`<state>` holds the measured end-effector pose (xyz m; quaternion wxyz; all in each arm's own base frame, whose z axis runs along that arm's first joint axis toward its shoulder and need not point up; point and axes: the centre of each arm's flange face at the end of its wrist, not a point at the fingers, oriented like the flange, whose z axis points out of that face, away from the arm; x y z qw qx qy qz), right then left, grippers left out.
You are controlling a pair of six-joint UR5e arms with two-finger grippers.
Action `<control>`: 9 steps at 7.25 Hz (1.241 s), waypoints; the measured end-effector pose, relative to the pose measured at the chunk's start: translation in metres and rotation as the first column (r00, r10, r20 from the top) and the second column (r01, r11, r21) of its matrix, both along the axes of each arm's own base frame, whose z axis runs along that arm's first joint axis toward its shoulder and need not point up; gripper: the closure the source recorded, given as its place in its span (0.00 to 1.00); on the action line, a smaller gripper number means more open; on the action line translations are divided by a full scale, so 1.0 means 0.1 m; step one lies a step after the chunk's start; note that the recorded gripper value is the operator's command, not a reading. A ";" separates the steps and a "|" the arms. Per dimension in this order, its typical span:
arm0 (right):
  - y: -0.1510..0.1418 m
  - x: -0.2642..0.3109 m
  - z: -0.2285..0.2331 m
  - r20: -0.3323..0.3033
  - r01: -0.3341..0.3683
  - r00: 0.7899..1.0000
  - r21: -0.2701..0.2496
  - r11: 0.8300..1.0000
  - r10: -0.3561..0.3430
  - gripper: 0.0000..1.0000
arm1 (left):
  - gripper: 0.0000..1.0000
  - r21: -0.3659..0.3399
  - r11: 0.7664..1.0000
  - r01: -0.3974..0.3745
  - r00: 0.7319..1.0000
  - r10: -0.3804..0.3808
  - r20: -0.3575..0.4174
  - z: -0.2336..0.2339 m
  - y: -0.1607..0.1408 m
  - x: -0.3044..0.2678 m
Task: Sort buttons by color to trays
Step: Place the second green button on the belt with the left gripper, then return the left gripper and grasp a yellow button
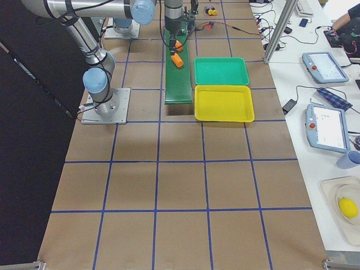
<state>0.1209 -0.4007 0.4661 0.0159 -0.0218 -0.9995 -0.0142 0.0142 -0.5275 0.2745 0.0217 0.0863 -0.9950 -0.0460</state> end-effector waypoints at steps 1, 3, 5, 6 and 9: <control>0.00 0.00 0.00 0.000 0.000 1.000 0.000 1.000 0.000 0.00 | 1.00 -0.002 1.000 -0.018 1.000 0.018 0.005 0.06 0.19 -0.26; 0.00 0.00 0.00 -0.001 -0.001 1.000 0.001 1.000 0.001 0.00 | 0.17 0.049 0.998 -0.039 0.999 0.039 -0.001 -0.14 0.62 -0.71; 0.00 0.00 -0.01 -0.003 -0.001 1.000 0.003 1.000 0.001 0.00 | 0.00 0.077 0.995 -0.058 0.998 0.060 -0.028 -0.25 0.81 -0.88; 0.00 0.00 -0.02 -0.003 -0.001 1.000 0.004 1.000 0.001 0.00 | 0.00 0.066 0.996 -0.062 0.997 0.064 -0.031 -0.19 0.78 -0.87; 0.01 0.00 -0.03 0.000 0.000 1.000 0.006 1.000 0.000 0.00 | 0.00 0.040 0.999 -0.033 0.998 0.035 -0.044 0.35 0.02 -0.28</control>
